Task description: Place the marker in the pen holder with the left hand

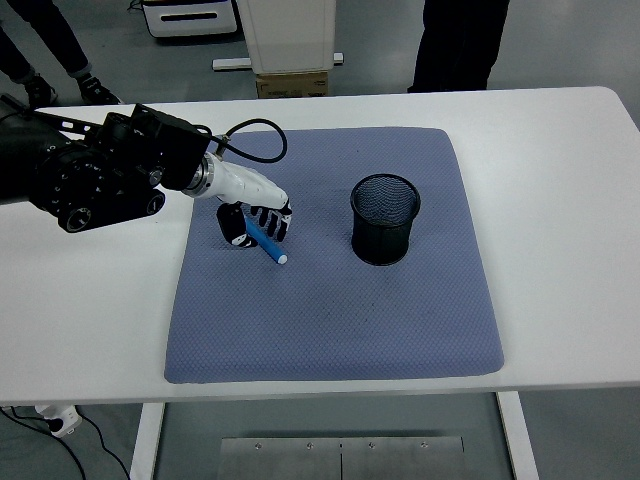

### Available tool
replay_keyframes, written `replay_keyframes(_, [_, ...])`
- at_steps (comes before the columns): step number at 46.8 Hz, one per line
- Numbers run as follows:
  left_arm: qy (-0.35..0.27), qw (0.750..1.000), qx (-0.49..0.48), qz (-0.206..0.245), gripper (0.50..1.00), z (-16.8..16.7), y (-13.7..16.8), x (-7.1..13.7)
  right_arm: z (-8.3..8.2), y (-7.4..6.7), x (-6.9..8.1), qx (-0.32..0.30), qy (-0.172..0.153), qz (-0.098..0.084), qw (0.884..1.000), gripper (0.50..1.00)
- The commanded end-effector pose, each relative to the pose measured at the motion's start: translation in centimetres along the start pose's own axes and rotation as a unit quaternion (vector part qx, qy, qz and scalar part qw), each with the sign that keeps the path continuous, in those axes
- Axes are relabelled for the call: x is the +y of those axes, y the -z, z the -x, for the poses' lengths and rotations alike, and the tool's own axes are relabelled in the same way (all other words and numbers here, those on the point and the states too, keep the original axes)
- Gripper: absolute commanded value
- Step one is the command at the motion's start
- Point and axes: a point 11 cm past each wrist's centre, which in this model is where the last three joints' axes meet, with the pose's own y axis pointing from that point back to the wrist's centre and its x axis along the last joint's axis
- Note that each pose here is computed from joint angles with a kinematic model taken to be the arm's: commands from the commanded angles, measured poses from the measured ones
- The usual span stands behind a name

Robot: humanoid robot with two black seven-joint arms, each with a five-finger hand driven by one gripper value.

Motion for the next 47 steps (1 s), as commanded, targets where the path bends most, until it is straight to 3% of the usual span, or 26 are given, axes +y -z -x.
replay_keyframes(1, [-0.007,1.0,-0.002,-0.002,0.61,0.0,0.1,0.0,0.0,0.0,0.0,0.0,0.0,0.0,1.0,1.0])
replay_keyframes(29, [-0.027,0.999,-0.019,0.015,0.61,0.5,-1.1,0.2,-0.1,0.0,0.0,0.0,-0.001,0.0,1.0,1.0])
replay_keyframes(47, [-0.033,0.999,-0.041,0.001,0.61,1.4,0.0,0.4,-0.1,0.0,0.0,0.0,-0.001,0.0,1.0,1.0])
